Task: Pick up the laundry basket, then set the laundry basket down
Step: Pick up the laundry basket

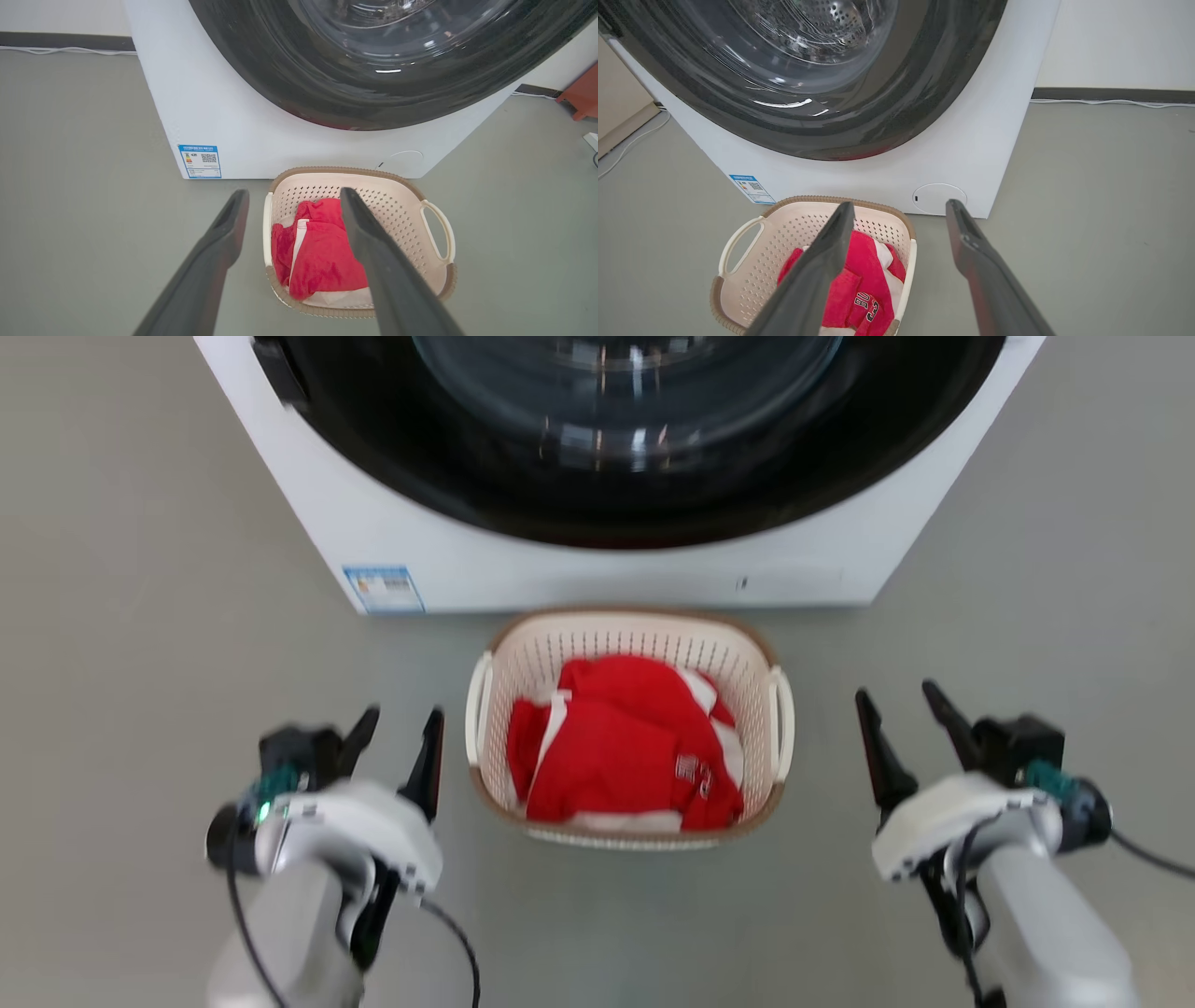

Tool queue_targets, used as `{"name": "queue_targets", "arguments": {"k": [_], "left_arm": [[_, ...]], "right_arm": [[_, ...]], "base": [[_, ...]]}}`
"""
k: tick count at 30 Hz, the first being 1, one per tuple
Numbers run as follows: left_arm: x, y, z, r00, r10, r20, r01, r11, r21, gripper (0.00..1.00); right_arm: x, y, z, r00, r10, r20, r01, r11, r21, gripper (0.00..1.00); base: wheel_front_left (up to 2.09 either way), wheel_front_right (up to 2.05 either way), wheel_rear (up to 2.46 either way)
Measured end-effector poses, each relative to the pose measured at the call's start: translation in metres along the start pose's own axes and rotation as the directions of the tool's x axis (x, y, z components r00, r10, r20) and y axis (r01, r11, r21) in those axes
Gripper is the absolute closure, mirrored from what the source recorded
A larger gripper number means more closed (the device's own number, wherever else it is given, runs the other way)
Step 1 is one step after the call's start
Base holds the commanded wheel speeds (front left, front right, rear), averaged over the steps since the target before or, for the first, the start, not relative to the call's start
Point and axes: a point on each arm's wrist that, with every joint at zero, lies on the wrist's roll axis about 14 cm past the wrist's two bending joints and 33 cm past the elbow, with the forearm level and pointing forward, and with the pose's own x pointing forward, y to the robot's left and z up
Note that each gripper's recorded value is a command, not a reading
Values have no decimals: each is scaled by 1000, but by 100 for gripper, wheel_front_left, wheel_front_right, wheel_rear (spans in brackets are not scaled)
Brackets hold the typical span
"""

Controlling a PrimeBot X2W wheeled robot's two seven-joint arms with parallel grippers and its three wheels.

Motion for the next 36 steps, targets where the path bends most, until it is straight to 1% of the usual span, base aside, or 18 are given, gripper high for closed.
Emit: {"name": "queue_targets", "arguments": {"k": [4, 8, 13, 17, 23, 30, 33, 36], "left_arm": [[30, -2, -13, 998, -16, -61, 15, 1000, -11, 0], [57, 2, -31, 991, -23, -128, 23, 1000, -1, 0], [84, 3, -59, 977, -34, -210, 34, 999, 0, 0], [97, 8, -84, 960, -30, -277, 31, 1000, 0, 0], [110, 10, -113, 937, -38, -346, 42, 999, 4, 0], [125, 10, -130, 924, -52, -380, 57, 998, 3, 0], [128, 11, -139, 915, -55, -401, 64, 998, 10, 0], [127, 12, -144, 909, -57, -413, 71, 997, 19, 0]], "right_arm": [[25, -8, -20, 997, -19, -71, 20, 1000, 9, 0], [49, -14, -43, 989, -33, -145, 35, 999, 9, 0], [74, -12, -73, 975, -21, -223, 21, 1000, -3, 0], [89, -11, -95, 963, -11, -269, 5, 1000, -23, 0], [102, -11, -127, 940, -4, -340, -9, 999, -35, 0], [119, -15, -143, 931, -9, -365, -8, 999, -45, 0], [118, -17, -155, 921, -14, -390, -5, 999, -49, 0], [117, -18, -159, 917, -17, -399, -4, 999, -51, 0]], "base": [[0, 0, 0], [0, 0, 0], [0, 0, 0], [0, 0, 0], [0, 0, 0], [0, 0, 0], [0, 0, 0], [0, 0, 0]]}}
